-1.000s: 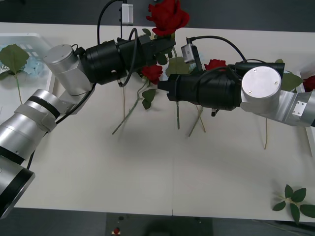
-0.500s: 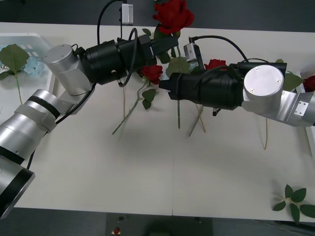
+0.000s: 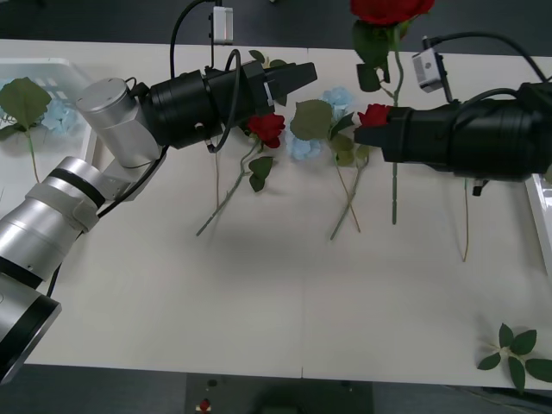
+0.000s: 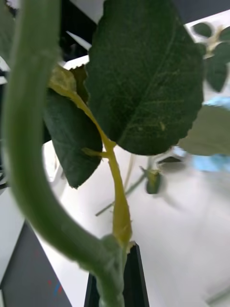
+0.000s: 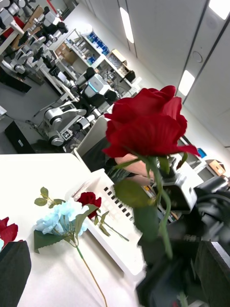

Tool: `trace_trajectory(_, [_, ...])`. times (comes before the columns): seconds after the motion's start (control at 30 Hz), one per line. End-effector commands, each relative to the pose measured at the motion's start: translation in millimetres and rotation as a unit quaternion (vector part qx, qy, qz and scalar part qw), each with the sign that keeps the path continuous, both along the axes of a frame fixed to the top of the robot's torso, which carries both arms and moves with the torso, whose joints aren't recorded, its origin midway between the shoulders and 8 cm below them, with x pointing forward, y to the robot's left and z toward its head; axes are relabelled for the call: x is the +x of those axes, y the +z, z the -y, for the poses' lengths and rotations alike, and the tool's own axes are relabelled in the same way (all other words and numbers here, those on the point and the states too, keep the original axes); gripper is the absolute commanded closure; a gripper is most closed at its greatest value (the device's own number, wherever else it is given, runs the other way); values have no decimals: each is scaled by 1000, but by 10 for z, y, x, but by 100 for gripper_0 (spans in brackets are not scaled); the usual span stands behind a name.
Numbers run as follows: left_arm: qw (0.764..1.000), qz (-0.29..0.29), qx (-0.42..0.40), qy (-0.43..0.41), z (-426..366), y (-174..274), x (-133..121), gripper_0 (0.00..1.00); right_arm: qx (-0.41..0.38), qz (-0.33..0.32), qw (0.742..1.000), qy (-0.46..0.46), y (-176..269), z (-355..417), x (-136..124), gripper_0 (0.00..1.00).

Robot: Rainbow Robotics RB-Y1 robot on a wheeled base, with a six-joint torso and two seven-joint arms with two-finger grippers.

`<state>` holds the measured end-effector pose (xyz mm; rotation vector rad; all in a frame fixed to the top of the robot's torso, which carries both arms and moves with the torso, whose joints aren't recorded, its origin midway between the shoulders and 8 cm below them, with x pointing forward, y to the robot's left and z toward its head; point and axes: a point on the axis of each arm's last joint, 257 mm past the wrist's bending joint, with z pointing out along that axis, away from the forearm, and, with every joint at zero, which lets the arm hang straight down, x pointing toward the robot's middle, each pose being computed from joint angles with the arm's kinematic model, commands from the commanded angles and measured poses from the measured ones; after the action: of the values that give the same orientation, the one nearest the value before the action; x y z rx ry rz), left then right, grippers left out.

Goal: Put the red flowers into the right box and the blue flowers into the left box

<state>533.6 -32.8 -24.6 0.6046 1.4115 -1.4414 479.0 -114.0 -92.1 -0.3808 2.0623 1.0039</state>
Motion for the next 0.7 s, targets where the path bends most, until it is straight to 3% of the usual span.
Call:
trace_trajectory(0.03, [999, 26, 9, 16, -214, 69, 58, 0, -28, 22, 999, -23, 365, 435, 68, 100])
trace_trajectory(0.2, [997, 38, 45, 48, -662, 59, 218, 0, -104, 17, 991, -81, 314, 1417, 306, 100])
trace_trajectory(0.4, [990, 52, 103, 86, -1221, 9, 371, 0, -244, -12, 958, -152, 51, 2989, 608, 100])
trace_trajectory(0.7, [965, 50, 234, 111, -1916, -257, 428, 0, -356, -54, 900, -245, -264, 4436, 708, 100])
